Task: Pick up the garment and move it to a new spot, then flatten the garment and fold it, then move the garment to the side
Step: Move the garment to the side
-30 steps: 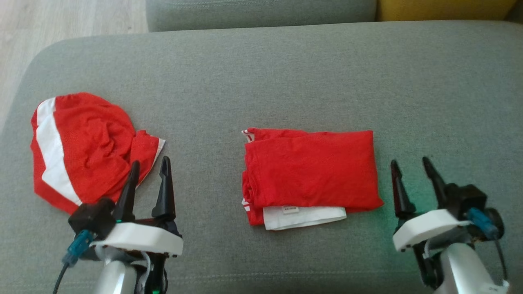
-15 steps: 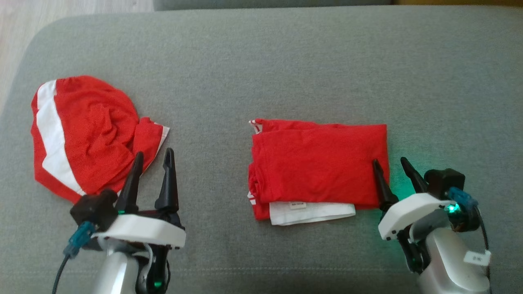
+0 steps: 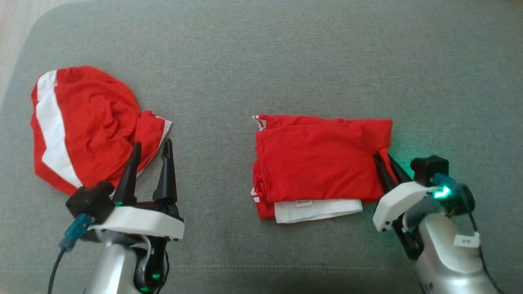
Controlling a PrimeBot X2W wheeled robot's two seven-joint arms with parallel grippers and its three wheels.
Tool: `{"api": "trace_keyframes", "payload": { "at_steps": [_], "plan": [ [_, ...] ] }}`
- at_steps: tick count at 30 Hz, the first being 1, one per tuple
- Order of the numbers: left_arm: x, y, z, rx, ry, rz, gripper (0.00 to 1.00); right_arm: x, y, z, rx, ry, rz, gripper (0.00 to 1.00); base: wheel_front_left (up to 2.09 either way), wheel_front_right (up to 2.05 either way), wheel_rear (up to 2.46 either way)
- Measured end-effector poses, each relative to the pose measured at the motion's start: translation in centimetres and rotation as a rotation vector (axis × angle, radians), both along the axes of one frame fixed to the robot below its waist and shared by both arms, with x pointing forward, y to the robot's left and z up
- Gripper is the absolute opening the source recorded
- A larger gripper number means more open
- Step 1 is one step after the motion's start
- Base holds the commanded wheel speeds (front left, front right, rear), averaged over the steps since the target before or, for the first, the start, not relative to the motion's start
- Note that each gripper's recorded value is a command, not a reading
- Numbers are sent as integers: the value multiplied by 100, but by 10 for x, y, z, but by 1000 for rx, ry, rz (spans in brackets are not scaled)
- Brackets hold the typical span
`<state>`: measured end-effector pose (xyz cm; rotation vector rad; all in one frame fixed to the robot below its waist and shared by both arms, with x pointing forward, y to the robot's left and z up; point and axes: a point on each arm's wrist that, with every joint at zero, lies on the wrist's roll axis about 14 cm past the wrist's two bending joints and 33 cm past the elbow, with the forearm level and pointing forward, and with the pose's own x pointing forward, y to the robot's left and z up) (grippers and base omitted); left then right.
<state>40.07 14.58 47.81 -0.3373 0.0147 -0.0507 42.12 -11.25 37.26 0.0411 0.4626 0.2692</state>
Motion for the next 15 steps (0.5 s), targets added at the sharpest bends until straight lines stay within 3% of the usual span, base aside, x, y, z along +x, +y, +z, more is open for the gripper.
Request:
{"api": "trace_keyframes", "payload": {
  "at_steps": [9,15],
  "plan": [
    [13,-25,0,-15,-10,-77,100,51,-47,70,-214,-277,42,0,0,0,0],
    [34,-54,4,-32,-39,-165,100,77,-90,86,-310,-283,9,0,0,0,0]
  ]
}}
